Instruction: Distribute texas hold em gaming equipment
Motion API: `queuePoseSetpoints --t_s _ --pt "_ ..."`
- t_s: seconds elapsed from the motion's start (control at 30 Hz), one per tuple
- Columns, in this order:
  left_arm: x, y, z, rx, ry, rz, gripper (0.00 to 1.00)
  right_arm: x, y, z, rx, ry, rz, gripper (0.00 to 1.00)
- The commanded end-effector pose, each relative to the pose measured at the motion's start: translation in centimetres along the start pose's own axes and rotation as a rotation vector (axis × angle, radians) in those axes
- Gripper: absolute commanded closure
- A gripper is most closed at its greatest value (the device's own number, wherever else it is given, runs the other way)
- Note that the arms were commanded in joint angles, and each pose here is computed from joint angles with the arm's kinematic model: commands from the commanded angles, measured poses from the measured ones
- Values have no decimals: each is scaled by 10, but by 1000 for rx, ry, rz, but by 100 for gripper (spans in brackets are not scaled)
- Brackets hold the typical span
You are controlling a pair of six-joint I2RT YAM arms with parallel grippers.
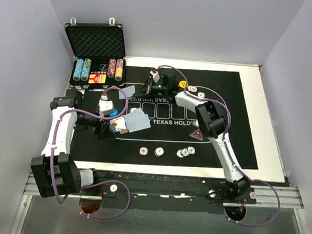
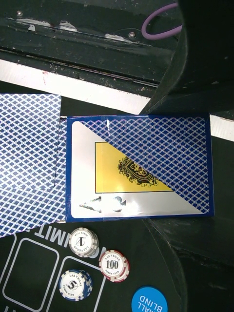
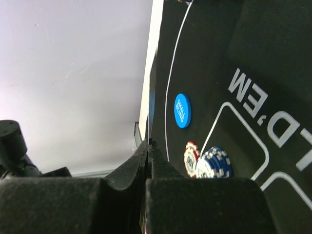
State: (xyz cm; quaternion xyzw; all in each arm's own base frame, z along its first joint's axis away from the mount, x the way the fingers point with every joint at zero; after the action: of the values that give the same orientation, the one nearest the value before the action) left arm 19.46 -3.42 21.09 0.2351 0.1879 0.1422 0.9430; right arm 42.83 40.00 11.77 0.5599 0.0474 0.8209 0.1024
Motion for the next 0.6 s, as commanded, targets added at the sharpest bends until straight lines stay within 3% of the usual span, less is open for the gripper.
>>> queuePoseSetpoints --t_s 0.0,0.1,0.23,0.3,0.57 --pt "-46 6 -2 11 210 -121 89 -26 -20 -10 9 -61 -41 88" --pt "-46 6 -2 12 209 -119 88 -36 -25 -14 10 -68 -73 84" --pt "-47 6 -3 9 211 -120 89 -38 -24 -14 10 -54 -119 53" --pt "-47 5 -3 10 210 -121 88 -31 -21 -11 5 -31 -138 44" --pt "-48 4 -8 23 221 -124 89 10 27 10 -52 68 -177 27"
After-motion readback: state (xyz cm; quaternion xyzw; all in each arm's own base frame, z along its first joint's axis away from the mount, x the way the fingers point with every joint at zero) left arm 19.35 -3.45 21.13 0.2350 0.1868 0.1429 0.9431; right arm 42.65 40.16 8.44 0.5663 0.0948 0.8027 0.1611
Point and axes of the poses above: each gripper's point midway between its finger pads, its own y axis back along the fingers, its own x axis along the line the jaws close on, z = x × y, the point moved 7 cm from there along y, back along the fingers, and after that the axes turned 9 degrees about y, right-handed, at the moved point
